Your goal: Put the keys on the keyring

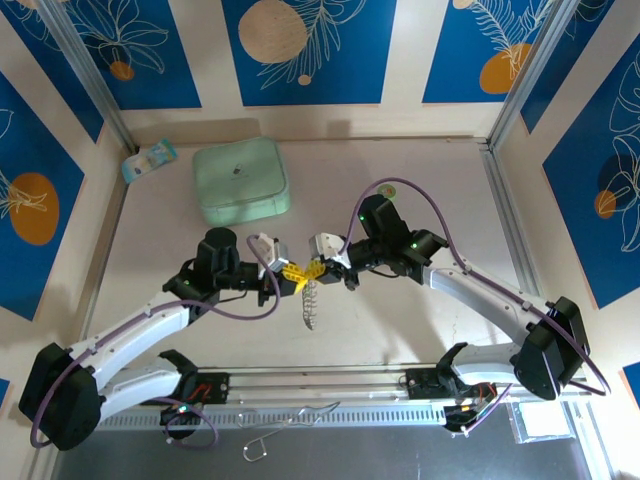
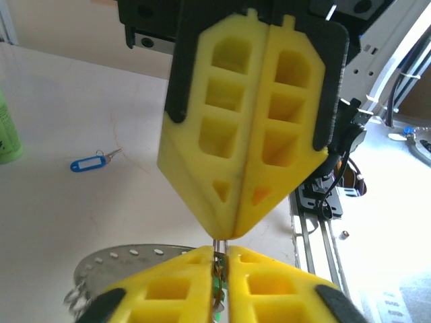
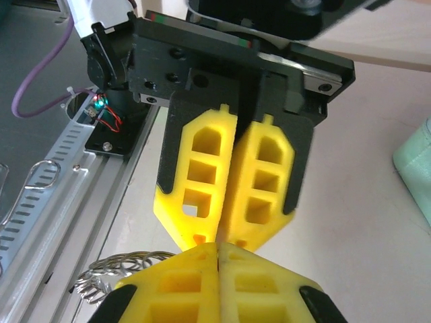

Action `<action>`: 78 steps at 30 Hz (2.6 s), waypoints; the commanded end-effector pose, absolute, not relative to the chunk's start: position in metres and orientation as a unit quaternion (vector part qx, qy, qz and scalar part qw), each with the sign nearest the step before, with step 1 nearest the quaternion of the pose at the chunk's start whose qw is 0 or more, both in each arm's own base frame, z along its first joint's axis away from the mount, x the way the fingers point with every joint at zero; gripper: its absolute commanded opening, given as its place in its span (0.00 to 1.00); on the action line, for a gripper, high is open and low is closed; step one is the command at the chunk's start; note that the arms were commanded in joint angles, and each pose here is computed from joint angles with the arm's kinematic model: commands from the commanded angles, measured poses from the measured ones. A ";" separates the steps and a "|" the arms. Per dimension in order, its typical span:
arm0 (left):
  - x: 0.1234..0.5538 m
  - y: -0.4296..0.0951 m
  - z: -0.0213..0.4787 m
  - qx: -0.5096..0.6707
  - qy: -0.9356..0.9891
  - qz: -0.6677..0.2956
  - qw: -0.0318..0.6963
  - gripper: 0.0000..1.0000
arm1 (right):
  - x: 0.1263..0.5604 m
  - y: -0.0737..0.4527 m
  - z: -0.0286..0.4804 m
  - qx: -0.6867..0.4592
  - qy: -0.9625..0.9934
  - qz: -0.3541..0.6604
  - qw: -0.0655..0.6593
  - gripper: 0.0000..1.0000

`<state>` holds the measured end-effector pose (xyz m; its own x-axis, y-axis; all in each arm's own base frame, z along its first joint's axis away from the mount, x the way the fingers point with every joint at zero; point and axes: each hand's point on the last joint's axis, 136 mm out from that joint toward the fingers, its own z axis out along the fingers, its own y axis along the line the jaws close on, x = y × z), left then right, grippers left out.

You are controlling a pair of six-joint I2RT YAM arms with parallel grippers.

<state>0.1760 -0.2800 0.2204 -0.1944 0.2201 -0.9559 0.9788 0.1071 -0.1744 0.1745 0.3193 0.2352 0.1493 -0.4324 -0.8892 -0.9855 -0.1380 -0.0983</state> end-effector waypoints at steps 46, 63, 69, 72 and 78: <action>0.231 -0.231 0.196 -0.185 0.932 -0.288 0.116 0.00 | 0.223 0.357 0.148 -0.416 0.710 0.293 0.487 0.56; 0.221 -0.237 0.202 -0.172 0.934 -0.300 0.093 0.00 | 0.213 0.377 0.164 -0.460 0.638 0.333 0.519 0.55; 0.220 -0.238 0.202 -0.170 0.934 -0.300 0.092 0.00 | 0.207 0.379 0.167 -0.469 0.627 0.349 0.515 0.43; 0.219 -0.238 0.202 -0.170 0.934 -0.300 0.092 0.00 | 0.206 0.378 0.165 -0.472 0.628 0.352 0.509 0.30; 0.220 -0.235 0.203 -0.179 0.933 -0.295 0.100 0.00 | 0.212 0.361 0.149 -0.451 0.661 0.356 0.483 0.06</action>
<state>0.2206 -0.2345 0.1895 -0.9244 -0.3737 -0.0764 -0.2666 0.7763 -0.5712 0.2119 0.3675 0.1481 -0.0956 -0.2703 -0.9580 -0.9396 0.3423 -0.0028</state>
